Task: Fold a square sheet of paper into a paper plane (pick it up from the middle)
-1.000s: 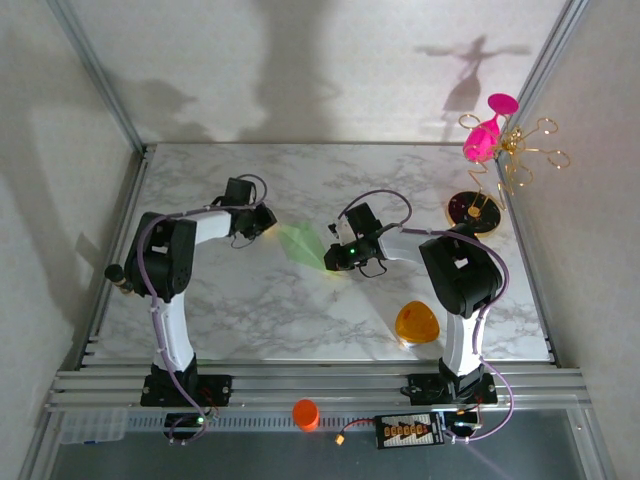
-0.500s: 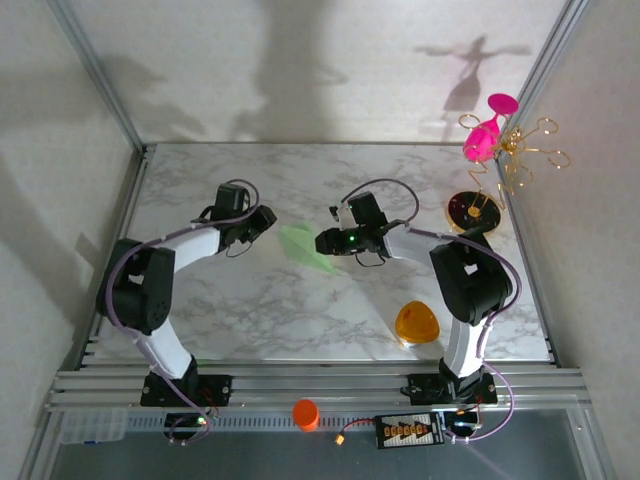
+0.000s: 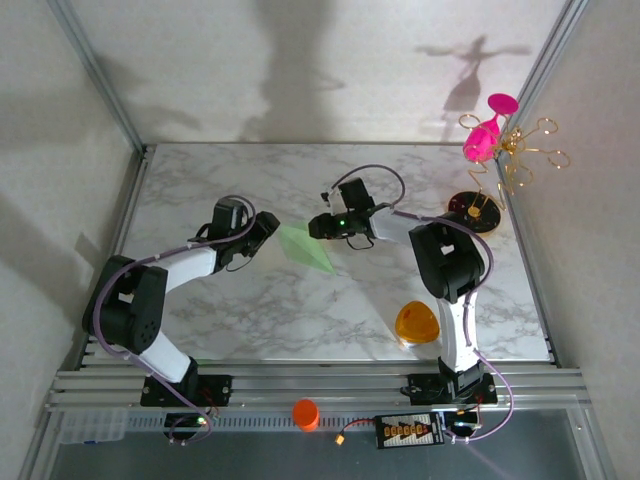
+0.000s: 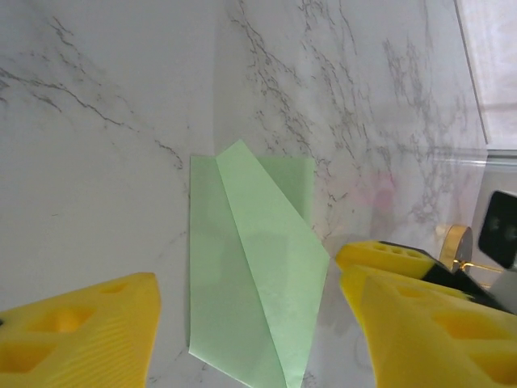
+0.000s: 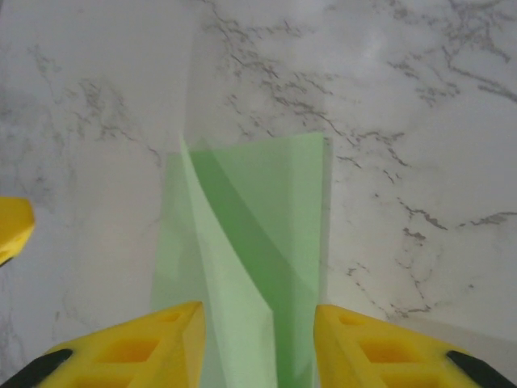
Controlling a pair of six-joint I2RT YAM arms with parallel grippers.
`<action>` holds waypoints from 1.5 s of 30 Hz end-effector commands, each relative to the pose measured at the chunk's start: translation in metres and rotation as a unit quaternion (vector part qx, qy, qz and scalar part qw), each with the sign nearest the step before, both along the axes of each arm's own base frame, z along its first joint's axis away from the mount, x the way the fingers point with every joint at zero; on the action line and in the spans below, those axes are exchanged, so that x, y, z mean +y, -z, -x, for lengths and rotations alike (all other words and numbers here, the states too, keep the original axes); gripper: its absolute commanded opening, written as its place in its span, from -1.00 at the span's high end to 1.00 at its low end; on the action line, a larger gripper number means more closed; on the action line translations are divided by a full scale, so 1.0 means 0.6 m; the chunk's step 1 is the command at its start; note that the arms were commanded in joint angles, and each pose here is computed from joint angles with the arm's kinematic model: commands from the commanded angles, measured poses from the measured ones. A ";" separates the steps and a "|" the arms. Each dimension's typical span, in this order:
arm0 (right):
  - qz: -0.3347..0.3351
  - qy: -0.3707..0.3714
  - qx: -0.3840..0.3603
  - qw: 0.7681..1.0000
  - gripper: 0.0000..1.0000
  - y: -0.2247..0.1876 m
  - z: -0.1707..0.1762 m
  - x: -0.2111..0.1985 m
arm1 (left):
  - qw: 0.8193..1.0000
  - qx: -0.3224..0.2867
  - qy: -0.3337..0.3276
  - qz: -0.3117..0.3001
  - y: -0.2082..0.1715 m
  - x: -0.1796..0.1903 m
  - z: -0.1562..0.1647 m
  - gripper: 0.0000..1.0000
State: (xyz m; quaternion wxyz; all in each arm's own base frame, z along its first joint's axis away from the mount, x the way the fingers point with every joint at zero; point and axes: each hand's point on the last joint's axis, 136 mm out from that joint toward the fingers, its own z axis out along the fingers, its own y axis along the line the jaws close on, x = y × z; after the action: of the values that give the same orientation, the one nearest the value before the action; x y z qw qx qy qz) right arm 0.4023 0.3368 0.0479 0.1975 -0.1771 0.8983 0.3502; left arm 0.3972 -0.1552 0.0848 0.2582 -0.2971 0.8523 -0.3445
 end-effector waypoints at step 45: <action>-0.321 -0.079 0.041 0.943 0.87 -0.289 0.053 0.016 | 0.947 -0.213 0.154 0.186 -0.204 -0.142 0.032 -0.60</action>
State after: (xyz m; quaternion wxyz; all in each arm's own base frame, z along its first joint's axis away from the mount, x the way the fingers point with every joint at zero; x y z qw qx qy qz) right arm 0.3803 0.3491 0.1875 0.1731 -0.1415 0.7575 0.6133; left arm 0.3779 -0.2320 0.1894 0.3041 -0.1572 0.7512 -0.5644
